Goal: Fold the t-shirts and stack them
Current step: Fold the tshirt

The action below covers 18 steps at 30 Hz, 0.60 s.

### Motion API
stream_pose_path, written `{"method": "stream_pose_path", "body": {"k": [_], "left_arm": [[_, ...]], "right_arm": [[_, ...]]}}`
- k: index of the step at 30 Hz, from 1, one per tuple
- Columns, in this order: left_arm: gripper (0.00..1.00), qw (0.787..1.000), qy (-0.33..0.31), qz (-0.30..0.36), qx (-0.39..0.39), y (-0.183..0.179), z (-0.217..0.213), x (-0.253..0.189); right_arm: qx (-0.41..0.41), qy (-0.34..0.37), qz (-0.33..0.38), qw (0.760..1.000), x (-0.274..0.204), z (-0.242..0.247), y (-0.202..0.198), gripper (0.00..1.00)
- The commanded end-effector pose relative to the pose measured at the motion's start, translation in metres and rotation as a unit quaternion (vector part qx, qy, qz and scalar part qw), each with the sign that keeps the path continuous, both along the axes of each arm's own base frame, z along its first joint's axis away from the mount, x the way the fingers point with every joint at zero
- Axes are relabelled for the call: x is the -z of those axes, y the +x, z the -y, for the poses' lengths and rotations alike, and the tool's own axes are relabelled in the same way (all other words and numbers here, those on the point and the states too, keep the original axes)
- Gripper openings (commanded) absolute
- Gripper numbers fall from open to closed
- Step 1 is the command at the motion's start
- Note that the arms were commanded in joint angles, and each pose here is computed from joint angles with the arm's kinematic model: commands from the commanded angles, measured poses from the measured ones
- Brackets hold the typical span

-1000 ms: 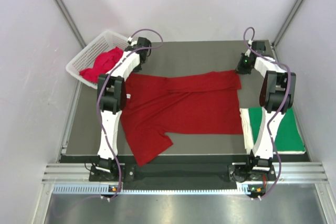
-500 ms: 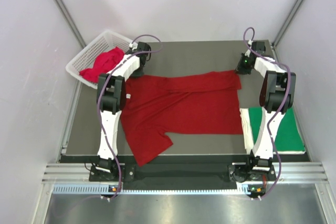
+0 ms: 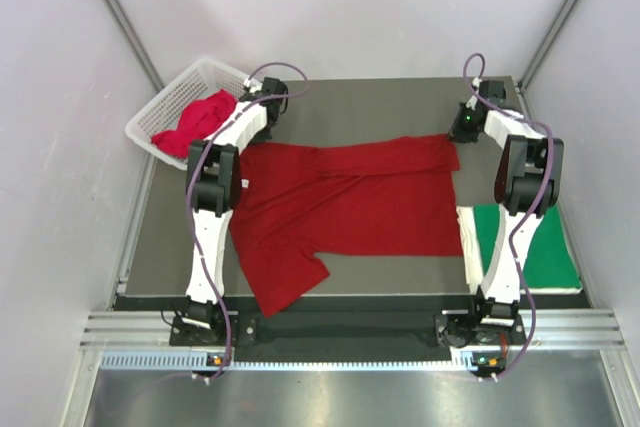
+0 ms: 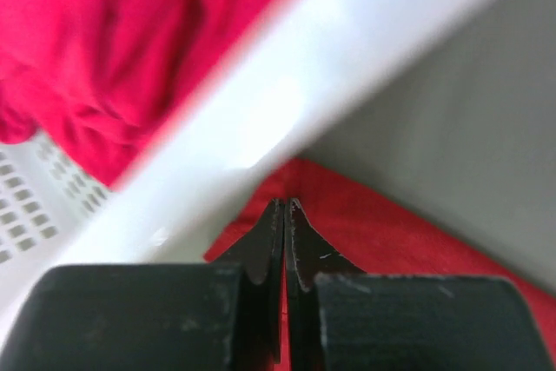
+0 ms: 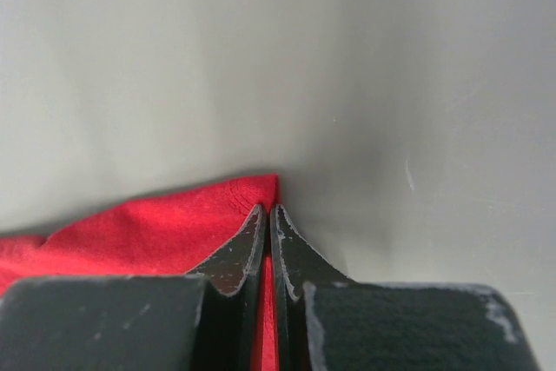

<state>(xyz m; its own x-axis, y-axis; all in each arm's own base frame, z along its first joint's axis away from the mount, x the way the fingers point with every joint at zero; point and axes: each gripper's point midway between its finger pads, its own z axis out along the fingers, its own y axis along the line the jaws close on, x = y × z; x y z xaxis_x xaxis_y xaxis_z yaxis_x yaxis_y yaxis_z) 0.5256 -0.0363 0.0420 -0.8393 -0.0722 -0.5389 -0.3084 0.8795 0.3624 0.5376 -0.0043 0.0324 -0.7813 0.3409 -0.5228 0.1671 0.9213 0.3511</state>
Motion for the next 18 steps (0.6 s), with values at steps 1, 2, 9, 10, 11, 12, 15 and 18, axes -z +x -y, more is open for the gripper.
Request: {"method": "stream_pose_path", "body": {"k": [1,2,9,10,11,12,15,18], "left_arm": [[0.0,0.998,0.041,0.033,-0.034,0.008,-0.018,-0.027],[0.0,0.998,0.043,0.035,-0.036,0.008,-0.019,-0.028],[0.0,0.998,0.046,0.017,-0.033,0.006,-0.019,-0.018],[0.0,0.999,0.039,0.017,-0.026,0.006,-0.015,-0.02],[0.0,0.999,0.036,0.015,-0.024,0.005,-0.014,-0.021],[0.0,0.999,0.031,0.015,-0.021,0.004,-0.011,-0.023],[0.17,1.0,0.014,0.017,-0.009,-0.004,-0.002,-0.036],[0.26,0.999,-0.015,0.014,0.05,-0.015,0.024,-0.05]], "right_arm": [[0.019,-0.009,0.035,0.999,-0.024,0.014,0.006,0.0],[0.021,-0.009,0.037,0.999,-0.025,0.015,0.006,0.0],[0.027,-0.005,0.039,0.999,-0.023,0.015,0.003,0.0],[0.027,-0.005,0.04,0.999,-0.024,0.015,0.003,0.0],[0.027,-0.006,0.038,0.999,-0.023,0.015,0.002,0.0],[0.027,-0.006,0.04,0.999,-0.024,0.015,0.003,0.0],[0.027,-0.007,0.038,0.999,-0.022,0.015,0.002,0.0],[0.028,-0.004,0.034,0.999,-0.021,0.014,0.001,0.0]]}}
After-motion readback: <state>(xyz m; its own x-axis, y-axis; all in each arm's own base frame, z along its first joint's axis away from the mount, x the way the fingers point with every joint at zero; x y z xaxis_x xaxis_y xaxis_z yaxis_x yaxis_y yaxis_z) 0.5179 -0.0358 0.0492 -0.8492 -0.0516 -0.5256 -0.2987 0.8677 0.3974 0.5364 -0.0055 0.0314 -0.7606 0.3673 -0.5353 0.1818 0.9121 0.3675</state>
